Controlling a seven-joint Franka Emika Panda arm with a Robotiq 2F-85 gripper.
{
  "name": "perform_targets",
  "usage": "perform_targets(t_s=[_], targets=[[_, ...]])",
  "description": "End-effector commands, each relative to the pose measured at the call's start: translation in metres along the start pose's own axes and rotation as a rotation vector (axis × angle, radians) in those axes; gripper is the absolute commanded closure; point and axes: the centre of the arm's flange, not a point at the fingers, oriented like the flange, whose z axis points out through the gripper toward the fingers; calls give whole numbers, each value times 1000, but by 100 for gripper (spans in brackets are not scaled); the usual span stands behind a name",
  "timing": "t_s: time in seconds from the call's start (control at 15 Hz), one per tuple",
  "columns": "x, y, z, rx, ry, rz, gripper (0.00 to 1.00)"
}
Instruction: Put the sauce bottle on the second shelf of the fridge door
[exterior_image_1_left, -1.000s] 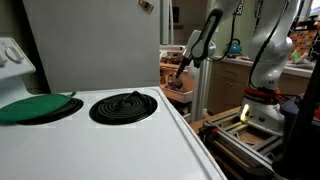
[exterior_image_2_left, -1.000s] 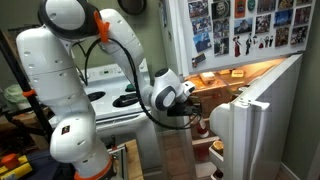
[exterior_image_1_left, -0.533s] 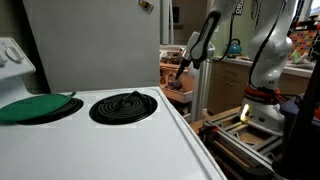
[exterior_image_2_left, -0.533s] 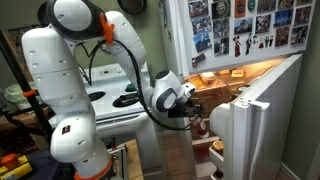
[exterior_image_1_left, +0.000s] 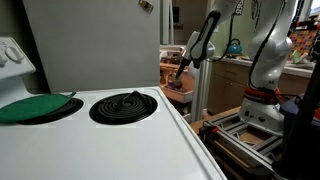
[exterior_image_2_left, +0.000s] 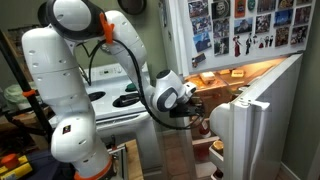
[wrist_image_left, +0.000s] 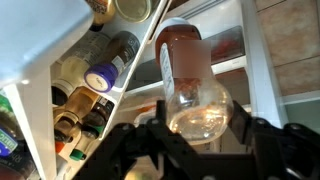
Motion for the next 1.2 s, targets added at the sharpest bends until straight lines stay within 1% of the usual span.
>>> perform_targets(t_s=[0.0,0.2,0.4,0.53,0.73,0.93,1.13], targets=[[11,-14,22,-35,17,-51,63],[12,-20,38,-9,24,-70,63],[13,-32,52,-9,32,-82,63],[14,-32,56,-53,34,-99,63],[13,-19,53,-135,40,-111,63],[17,-20,52,-153,78,-108,63],[17,-23,59,-173,85,-104,63]])
